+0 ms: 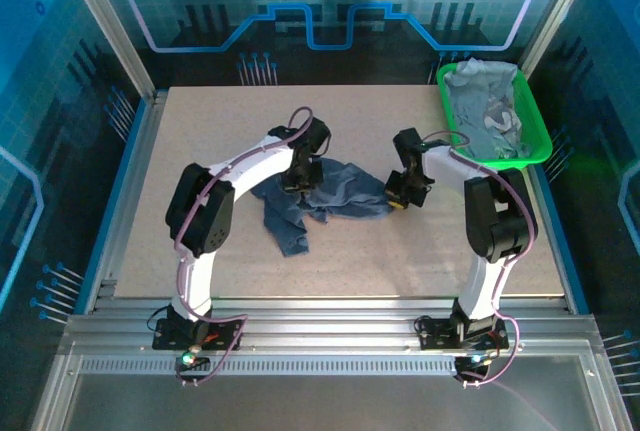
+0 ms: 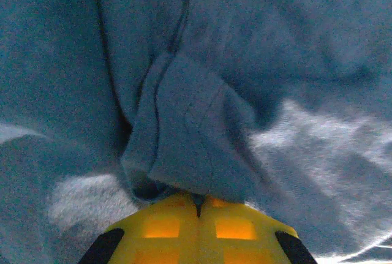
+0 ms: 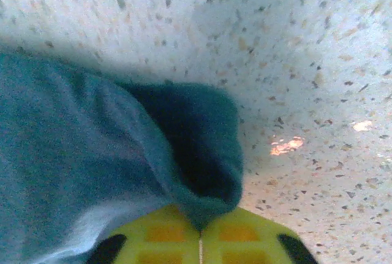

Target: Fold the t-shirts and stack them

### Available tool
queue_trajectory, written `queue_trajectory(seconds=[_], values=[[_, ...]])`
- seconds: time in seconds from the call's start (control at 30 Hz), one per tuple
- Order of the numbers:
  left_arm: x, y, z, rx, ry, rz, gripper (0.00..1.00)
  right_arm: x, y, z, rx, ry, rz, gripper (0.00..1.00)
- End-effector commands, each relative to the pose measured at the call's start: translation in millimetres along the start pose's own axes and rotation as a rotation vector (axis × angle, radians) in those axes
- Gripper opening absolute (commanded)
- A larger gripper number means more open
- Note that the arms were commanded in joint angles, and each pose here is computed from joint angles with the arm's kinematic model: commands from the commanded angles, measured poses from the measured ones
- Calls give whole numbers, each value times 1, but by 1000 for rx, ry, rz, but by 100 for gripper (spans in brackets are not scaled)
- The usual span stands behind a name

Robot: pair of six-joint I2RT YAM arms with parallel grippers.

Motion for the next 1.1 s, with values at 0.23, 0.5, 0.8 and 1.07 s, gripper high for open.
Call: queue_trajectory(seconds=[0.23,0.5,0.8,1.07], values=[[132,3,-51,74,-305,152,0,140,39,-32,91,-339,-185,0],[236,21,-97,121,-559,259,0,261,63,-62,110,-567,-338,0],[355,36,-106,75,-955,343,0,386,69,-59,187,-837,-553,0],[406,49,-109,115,-1136,382,0,436,72,-49,252,-883,-744,0]])
Point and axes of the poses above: each hand's point on the last joint's axis, 136 mm out from that joint toward the fingers, its own x axis back along the fingers, its own y axis along the line the jaws close on, z = x × y, the point moved 4 cm from there along x, back along the fingers, and after that the axes turned 13 degrees about -x, right-handed, at the moved point
